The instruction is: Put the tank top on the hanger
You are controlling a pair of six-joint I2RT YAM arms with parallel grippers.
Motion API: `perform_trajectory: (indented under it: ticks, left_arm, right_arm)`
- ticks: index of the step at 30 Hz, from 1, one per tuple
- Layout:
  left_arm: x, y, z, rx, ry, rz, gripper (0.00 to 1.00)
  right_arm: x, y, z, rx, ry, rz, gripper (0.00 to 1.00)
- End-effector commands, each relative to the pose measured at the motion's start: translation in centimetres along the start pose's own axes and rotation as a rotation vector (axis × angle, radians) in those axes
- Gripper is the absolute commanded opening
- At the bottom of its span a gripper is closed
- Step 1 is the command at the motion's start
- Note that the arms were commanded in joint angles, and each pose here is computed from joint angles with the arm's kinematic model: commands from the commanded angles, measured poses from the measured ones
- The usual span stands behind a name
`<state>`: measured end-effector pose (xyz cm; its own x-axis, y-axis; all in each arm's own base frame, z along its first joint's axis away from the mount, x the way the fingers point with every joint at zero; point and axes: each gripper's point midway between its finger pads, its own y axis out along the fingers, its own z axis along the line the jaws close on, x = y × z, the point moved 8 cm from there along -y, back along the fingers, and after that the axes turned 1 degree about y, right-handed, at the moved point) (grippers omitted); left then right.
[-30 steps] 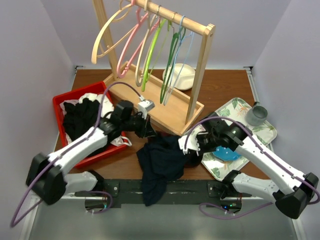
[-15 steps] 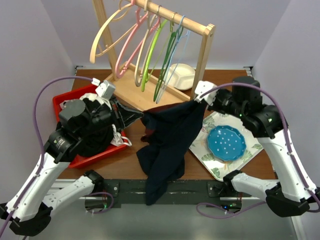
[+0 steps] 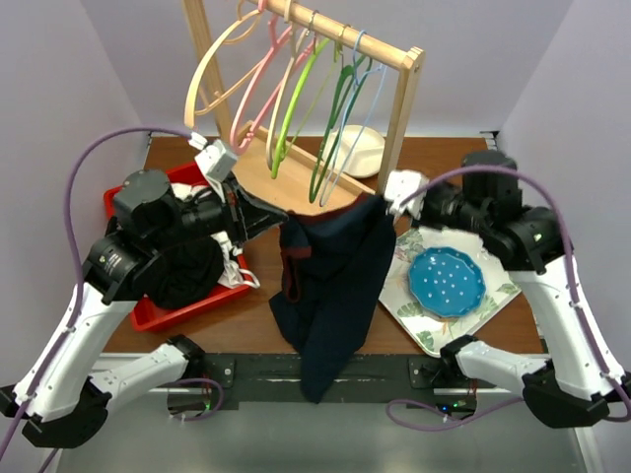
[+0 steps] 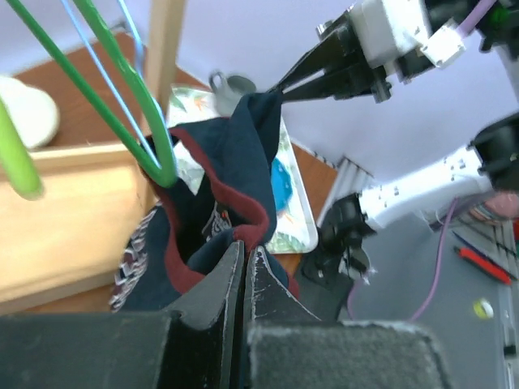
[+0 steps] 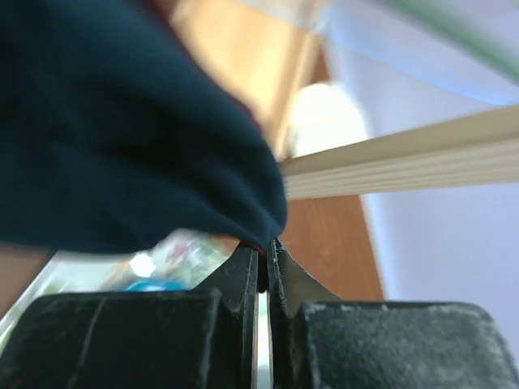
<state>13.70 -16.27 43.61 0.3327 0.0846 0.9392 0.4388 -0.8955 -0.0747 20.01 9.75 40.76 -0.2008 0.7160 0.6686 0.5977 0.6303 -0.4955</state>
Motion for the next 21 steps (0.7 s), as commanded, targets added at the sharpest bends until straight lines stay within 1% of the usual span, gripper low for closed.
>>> perform_trajectory:
  ticks: [1, 2, 3, 4, 5, 6, 7, 8, 9, 10, 11, 12, 13, 14, 15, 16, 17, 18, 19, 20, 21]
  left_arm:
    - [-6.2, -0.9, 0.1, -0.109, -0.09, 0.171, 0.0]
    - [-9.8, -0.5, 1.0, -0.126, -0.169, 0.251, 0.0]
    - [-11.4, -0.5, 1.2, -0.144, -0.215, 0.278, 0.0]
    - [-12.4, -0.5, 1.0, -0.169, -0.269, 0.275, 0.0]
    - [-16.0, -0.4, 1.7, -0.195, -0.36, 0.358, 0.04]
    - [-17.4, -0.4, 1.9, -0.209, -0.402, 0.384, 0.07]
    - [-18.2, -0.4, 1.9, -0.227, -0.444, 0.383, 0.11]
    - [-20.7, -0.6, 2.2, -0.238, -0.505, 0.432, 0.19]
    - [-21.5, -0.7, 2.1, -0.25, -0.529, 0.44, 0.23]
    - [-21.8, -0.8, 1.7, -0.276, -0.545, 0.44, 0.28]
    - [-22.4, -1.0, 1.6, -0.285, -0.557, 0.457, 0.43]
    - [-22.4, -1.1, 1.5, -0.291, -0.557, 0.467, 0.49]
    - [-22.5, -1.3, 1.4, -0.288, -0.549, 0.485, 0.54]
    - [-21.5, -1.4, 1.2, -0.29, -0.518, 0.47, 0.6]
    - [-21.0, -1.4, 1.1, -0.277, -0.49, 0.468, 0.63]
    - [-20.9, -1.7, 1.3, -0.246, -0.449, 0.491, 0.64]
    - [-18.9, -1.5, 1.3, -0.2, -0.379, 0.445, 0.66]
    - [-18.2, -1.5, 1.3, -0.174, -0.344, 0.432, 0.67]
    - [-17.6, -1.6, 1.5, -0.147, -0.301, 0.425, 0.68]
    - [-16.2, -1.5, 1.5, -0.109, -0.255, 0.38, 0.68]
    - [-15.5, -1.4, 1.6, -0.092, -0.23, 0.357, 0.69]
  right_arm:
    - [-7.3, 2.8, 8.0, 0.367, -0.072, 0.142, 0.0]
    - [-8.5, 3.0, 9.2, 0.396, -0.081, 0.166, 0.0]
    - [-9.8, 3.5, 10.2, 0.435, -0.086, 0.193, 0.02]
    - [-12.0, 4.2, 12.2, 0.501, -0.062, 0.25, 0.04]
    - [-12.8, 4.4, 13.0, 0.53, -0.057, 0.269, 0.08]
    - [-13.5, 4.5, 13.8, 0.562, -0.054, 0.289, 0.12]
    - [-14.4, 4.7, 14.7, 0.592, -0.043, 0.315, 0.14]
    - [-14.7, 4.6, 14.9, 0.593, -0.044, 0.331, 0.16]
    - [-15.0, 4.5, 15.1, 0.599, -0.044, 0.341, 0.2]
    - [-15.0, 4.4, 15.1, 0.597, -0.045, 0.345, 0.22]
    - [-14.9, 4.3, 15.0, 0.591, -0.049, 0.348, 0.25]
    - [-14.8, 4.1, 14.9, 0.592, -0.047, 0.354, 0.35]
    - [-14.4, 3.9, 14.5, 0.58, -0.054, 0.347, 0.43]
    - [-14.1, 3.8, 14.2, 0.579, -0.054, 0.343, 0.51]
    - [-13.8, 3.6, 14.1, 0.584, -0.049, 0.336, 0.64]
    - [-13.1, 3.4, 13.4, 0.563, -0.052, 0.32, 0.68]
    - [-12.8, 3.4, 13.2, 0.556, -0.05, 0.311, 0.7]
    - [-12.4, 3.2, 13.0, 0.55, -0.04, 0.299, 0.74]
    - [-11.8, 3.2, 12.4, 0.529, -0.039, 0.284, 0.75]
    - [-11.4, 3.2, 12.1, 0.513, -0.029, 0.274, 0.75]
    - [-11.0, 3.4, 11.7, 0.481, 0.002, 0.26, 0.76]
